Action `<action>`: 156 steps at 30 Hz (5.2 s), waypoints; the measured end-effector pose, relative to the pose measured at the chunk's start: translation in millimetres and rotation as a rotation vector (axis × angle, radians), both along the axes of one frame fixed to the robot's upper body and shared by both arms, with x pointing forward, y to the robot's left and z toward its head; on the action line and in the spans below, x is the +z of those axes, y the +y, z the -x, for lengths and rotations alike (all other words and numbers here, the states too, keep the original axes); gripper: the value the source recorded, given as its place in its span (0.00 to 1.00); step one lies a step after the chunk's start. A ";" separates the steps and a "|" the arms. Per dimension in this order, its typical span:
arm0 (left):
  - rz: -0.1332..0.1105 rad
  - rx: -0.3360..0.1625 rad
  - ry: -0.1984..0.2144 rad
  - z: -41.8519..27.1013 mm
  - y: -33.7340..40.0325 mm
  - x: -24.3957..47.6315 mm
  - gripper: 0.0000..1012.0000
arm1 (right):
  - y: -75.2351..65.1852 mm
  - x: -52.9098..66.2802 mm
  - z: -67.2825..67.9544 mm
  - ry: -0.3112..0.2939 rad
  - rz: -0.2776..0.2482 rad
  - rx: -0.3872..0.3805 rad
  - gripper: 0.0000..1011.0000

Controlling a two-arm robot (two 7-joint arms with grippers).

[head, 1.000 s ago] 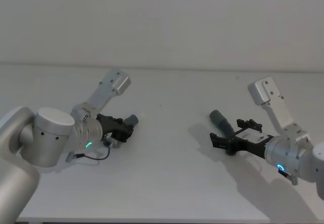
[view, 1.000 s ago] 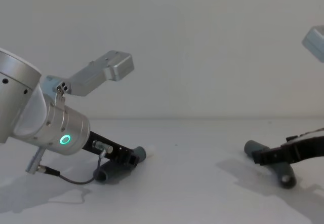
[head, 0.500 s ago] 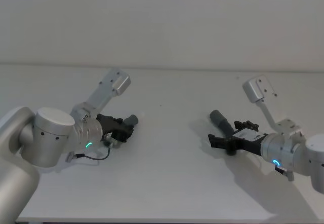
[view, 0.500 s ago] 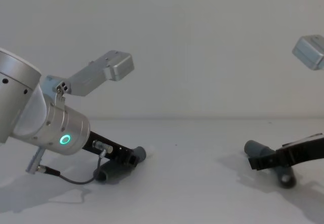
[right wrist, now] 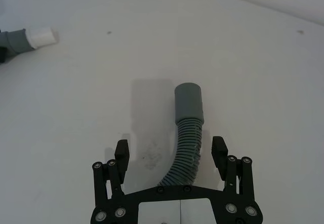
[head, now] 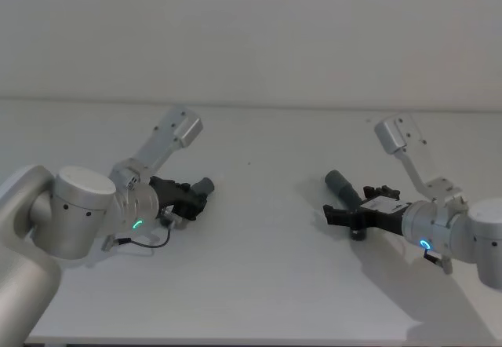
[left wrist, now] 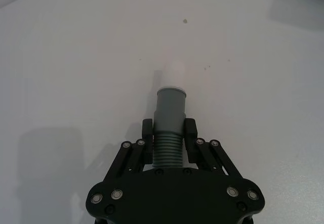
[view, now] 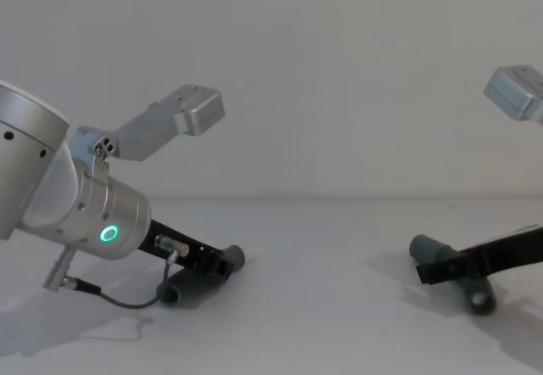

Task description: Use both hands to pick up one end of the pipe from the table, align the ends, and insert them.

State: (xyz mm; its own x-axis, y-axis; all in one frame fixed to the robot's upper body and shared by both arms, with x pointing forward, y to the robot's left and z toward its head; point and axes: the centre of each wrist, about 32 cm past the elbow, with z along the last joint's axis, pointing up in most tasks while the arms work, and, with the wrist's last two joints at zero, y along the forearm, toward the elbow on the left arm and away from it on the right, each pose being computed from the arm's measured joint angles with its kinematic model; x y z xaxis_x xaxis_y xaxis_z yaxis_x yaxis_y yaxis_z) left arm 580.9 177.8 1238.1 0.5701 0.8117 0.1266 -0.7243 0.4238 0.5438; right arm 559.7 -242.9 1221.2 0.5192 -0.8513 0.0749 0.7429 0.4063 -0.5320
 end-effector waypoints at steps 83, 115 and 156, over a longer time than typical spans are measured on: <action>-0.031 0.079 -0.158 17.3 -12.2 8.4 0.35 | -13.7 -8.4 7.7 -0.074 -0.102 0.009 0.28; -0.053 -0.174 -0.228 30.6 4.7 46.5 0.35 | -92.6 -7.2 20.2 -0.250 -0.154 0.432 0.28; -0.096 -0.585 -0.245 31.3 42.6 51.5 0.35 | -87.8 -3.9 19.2 -0.182 -0.078 0.639 0.28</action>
State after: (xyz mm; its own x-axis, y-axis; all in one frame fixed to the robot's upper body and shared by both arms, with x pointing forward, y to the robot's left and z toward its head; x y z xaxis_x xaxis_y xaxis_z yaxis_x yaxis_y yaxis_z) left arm 549.6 220.4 1289.7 0.8608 0.3533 0.3663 -0.4958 0.7444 0.4472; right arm 540.6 -330.7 1217.2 0.9082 -0.3867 0.1600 0.4183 0.8285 -0.3722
